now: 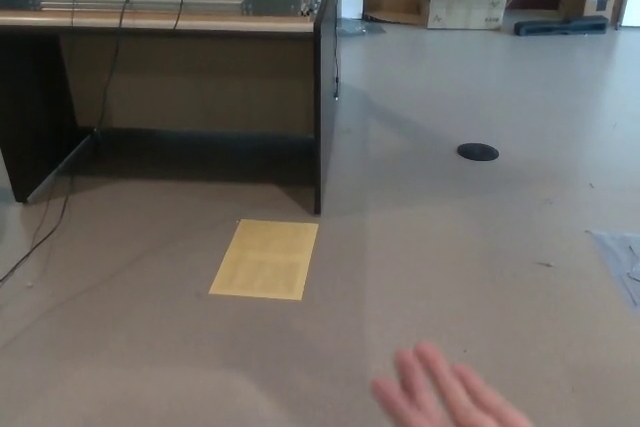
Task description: The robot extends its left hand to pick up an emotional support dumpling from the palm of a person and brings its hand down by its side. Then it extends its arm again to hand the dumpling back to the person.
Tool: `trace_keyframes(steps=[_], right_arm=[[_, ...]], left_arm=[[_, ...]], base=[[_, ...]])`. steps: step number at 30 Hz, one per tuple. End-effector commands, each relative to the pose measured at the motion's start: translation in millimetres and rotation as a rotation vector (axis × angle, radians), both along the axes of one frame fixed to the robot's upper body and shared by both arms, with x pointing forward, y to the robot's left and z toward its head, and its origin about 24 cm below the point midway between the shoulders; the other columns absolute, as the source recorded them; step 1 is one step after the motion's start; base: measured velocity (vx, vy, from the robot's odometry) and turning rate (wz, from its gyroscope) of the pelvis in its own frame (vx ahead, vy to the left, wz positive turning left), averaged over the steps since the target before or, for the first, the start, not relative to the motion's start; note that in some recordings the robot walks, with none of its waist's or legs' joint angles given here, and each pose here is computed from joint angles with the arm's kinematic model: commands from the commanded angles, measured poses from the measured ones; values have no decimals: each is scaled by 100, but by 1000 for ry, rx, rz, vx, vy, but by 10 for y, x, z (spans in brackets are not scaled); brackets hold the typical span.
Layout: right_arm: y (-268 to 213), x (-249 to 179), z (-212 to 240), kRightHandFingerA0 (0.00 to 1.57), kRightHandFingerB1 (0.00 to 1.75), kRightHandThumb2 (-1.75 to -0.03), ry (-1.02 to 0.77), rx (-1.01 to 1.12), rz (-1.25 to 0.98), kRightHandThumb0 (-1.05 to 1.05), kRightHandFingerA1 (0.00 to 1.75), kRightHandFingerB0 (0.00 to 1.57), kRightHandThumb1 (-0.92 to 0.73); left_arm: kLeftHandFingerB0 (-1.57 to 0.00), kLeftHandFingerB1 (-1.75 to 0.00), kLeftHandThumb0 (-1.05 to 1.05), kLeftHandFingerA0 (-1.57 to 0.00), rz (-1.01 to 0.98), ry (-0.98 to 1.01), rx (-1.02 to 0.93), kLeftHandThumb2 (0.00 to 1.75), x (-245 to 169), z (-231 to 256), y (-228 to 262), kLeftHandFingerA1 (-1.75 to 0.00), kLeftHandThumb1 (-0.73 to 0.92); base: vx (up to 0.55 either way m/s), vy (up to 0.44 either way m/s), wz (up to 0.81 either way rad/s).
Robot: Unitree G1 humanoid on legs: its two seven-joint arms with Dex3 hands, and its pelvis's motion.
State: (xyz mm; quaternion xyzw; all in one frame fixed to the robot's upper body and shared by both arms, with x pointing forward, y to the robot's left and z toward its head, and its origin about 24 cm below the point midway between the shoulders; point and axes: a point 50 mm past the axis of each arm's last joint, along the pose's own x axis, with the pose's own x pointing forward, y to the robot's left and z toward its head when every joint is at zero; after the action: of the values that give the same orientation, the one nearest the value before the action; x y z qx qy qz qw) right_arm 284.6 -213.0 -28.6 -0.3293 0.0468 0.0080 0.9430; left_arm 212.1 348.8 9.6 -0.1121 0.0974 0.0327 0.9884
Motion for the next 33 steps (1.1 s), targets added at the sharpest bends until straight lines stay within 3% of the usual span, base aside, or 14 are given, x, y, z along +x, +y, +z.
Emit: trace_keyframes(steps=[1,3,5,8,9,12,22,23,24,27,33], right_arm=[[-95,-33,-15,81,50,-57,17,-8,-29,-25,53,78,-56],[-95,-33,-15,81,50,-57,17,-8,-29,-25,53,78,-56],[-78,-49,-33,81,50,-57,21,-4,-27,-25,54,79,-56],[-80,-55,-35,81,50,-57,19,-4,-27,-25,54,79,-56],[-84,-54,-33,81,50,-57,20,-6,-27,-26,53,79,-56],[-86,-40,-20,81,50,-57,18,-9,-27,-25,52,79,-56],[-87,-39,-19,82,50,-57,18,-7,-31,-25,52,79,-56],[-80,-39,-22,81,50,-58,18,-8,-28,-27,55,78,-57],[-74,-32,-17,81,50,-58,16,-6,-27,-27,55,78,-56],[-65,-10,4,82,50,-57,10,-6,-23,-26,53,78,-57],[-45,22,40,80,50,-57,-4,-6,-18,-27,53,80,-56]], left_arm=[[-82,-74,-14,-90,-34,-236,70,62,304,705,38,-119,74],[-82,-74,-14,-90,-33,-234,68,62,300,712,31,-119,74],[-87,-72,-13,-91,-223,-538,261,62,625,1784,-237,-120,82],[-87,-72,-13,-91,-258,-576,306,62,649,1946,-309,-120,82],[-88,-69,-10,-97,-331,-635,373,64,718,2206,-477,-108,74],[-91,-68,-11,-100,-532,-780,580,61,803,2851,-1023,-105,72],[-92,-66,-14,-102,-601,-773,630,61,827,2987,-1233,-100,72],[-93,-62,-15,-107,-859,-856,750,61,757,3128,-1965,-94,69],[-96,-64,-13,-111,-991,-922,823,60,655,3180,-2341,-90,68],[-101,-62,-16,-116,-1034,-948,887,60,613,3165,-2574,-88,65],[-98,-61,-24,-106,-1188,-915,869,61,550,2968,-3037,-101,71]], base=[[0,0,0],[0,0,0],[0,0,0],[0,0,0],[0,0,0],[0,0,0],[0,0,0],[-24,-5,7],[0,0,0],[-8,0,4],[0,0,0]])
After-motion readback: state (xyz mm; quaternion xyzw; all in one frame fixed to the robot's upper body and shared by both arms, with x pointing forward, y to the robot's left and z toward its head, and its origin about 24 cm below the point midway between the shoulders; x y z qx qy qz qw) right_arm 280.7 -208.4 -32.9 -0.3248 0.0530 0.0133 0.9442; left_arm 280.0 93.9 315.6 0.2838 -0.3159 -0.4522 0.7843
